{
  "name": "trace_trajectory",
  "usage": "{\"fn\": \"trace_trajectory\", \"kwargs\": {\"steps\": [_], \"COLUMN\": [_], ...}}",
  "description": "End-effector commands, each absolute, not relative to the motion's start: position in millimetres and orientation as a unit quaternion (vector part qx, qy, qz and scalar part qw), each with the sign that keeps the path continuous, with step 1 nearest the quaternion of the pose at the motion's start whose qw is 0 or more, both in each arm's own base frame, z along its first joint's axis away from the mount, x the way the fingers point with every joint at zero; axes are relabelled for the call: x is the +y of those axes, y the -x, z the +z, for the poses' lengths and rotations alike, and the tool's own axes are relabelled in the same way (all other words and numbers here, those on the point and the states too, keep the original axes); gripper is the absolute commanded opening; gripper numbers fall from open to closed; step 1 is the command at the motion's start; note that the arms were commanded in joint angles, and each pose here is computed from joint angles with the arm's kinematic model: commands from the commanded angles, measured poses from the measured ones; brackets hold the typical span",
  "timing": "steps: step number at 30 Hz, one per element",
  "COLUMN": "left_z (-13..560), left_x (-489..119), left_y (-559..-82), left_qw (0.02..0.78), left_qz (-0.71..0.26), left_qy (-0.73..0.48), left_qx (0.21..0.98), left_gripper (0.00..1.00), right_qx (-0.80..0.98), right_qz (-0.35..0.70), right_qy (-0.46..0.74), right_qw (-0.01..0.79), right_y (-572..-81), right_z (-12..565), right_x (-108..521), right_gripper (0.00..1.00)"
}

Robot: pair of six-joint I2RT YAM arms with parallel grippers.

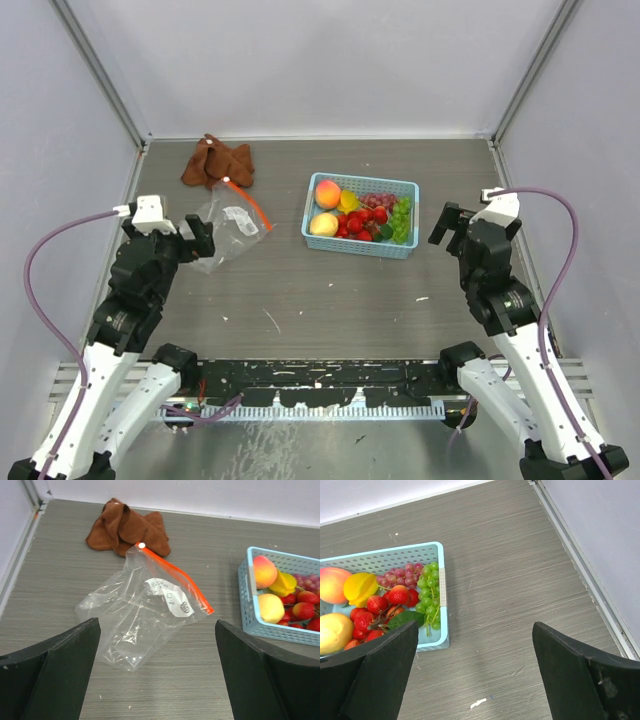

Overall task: Place the food in the zip-top bag and seal the zipper
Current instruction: Pick up the zipper food storage bag at the center of the board.

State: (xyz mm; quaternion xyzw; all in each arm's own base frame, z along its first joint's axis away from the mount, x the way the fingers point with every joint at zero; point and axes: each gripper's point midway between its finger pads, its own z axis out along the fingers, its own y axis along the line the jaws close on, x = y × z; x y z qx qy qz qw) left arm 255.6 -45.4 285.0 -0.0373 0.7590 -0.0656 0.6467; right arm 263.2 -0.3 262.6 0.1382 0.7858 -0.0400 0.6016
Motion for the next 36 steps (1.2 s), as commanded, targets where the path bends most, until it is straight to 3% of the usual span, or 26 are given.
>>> {"fn": "trace_trajectory", "kwargs": {"steps": [1, 17, 23, 36], "left_z": [303, 290, 256, 204], "left_x": [-27, -18, -35, -75], "left_y": [-261, -277, -304, -380], "left_qw": [0.655, 0.53, 0.441, 0.382], "left_qz": [-0.028, 0.033, 0.049, 0.132], "left_qy": [0.078, 0.152, 0.168, 0.133], "left_qx": [0.751, 0.833, 0.88, 0.905], "left_gripper": [0.98, 0.98, 0.99, 1.0], "right_qx": [0.761, 0.748, 0.752, 0.74], "right_qz": [-0.037, -0.009, 0.026, 0.041], "right_qy": [-0.143, -0.144, -0.127, -0.102], "right_qw": [0.631, 0.648, 0.646, 0.664], "right_y": [-254, -233, -235, -230], "right_z": [294, 292, 286, 291], "right_x": [-6, -6, 9, 14], "right_gripper": [1.0, 1.0, 1.0, 1.0]}}
